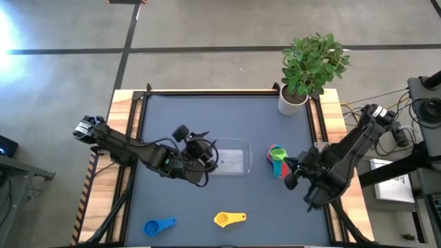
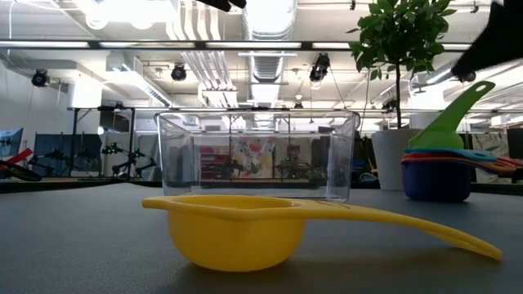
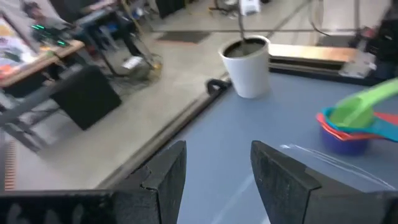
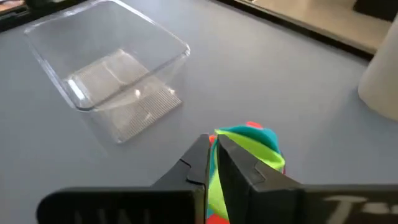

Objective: Nest measuring cups in basket
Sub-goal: Stack the green measuring cup on top of the light blue measuring cup

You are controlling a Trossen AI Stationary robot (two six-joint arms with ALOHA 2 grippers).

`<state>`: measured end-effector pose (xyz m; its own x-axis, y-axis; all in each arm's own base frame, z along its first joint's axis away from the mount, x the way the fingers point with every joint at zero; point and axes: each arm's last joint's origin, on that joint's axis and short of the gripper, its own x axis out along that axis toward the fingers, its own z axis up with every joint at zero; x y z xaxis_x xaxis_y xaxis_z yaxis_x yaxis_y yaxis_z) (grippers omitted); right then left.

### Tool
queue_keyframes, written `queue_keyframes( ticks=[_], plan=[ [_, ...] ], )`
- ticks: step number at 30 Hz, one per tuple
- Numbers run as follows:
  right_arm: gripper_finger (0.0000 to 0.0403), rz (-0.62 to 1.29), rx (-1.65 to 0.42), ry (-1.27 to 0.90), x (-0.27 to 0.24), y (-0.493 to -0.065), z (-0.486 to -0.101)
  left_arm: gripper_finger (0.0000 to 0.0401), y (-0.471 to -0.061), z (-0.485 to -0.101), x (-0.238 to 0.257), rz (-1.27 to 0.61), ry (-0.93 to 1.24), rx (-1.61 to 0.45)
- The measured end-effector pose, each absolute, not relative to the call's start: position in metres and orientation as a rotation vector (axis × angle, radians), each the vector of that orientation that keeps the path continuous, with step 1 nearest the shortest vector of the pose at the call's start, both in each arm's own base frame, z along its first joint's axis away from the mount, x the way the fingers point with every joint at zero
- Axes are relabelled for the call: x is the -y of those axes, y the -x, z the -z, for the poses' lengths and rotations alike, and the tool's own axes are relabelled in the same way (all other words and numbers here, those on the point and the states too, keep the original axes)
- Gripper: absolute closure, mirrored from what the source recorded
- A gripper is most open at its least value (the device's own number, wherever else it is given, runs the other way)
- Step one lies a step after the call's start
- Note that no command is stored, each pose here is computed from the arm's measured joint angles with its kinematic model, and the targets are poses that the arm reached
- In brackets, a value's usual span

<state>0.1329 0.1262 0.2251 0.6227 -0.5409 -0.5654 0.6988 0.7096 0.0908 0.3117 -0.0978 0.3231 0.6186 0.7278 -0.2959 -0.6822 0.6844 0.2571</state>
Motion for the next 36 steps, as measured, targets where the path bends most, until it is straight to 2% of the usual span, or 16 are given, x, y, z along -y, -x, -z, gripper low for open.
queue_keyframes(
  ticks=[7, 12, 24, 30, 36],
  plan=[
    [0.0394, 0.725, -0.52, -0.404, -0.12, -0.125, -0.181, 0.0239, -0.311, -0.323, 0.099, -0.817, -0.13, -0.394],
    [0.0394, 0.657, -0.523, -0.426, -0.125, -0.128, -0.177, 0.0239, -0.311, -0.323, 0.099, -0.817, -0.129, -0.394],
    [0.0394, 0.65, -0.422, -0.232, -0.124, -0.136, -0.207, 0.0239, -0.312, -0.323, 0.099, -0.815, -0.118, -0.386],
    [0.0394, 0.71, -0.501, -0.244, -0.114, -0.136, -0.216, 0.0239, -0.312, -0.323, 0.099, -0.81, -0.115, -0.388],
    [0.0394, 0.59, -0.63, -0.132, -0.117, -0.136, -0.237, 0.0239, -0.312, -0.323, 0.099, -0.809, -0.121, -0.393]
  ],
)
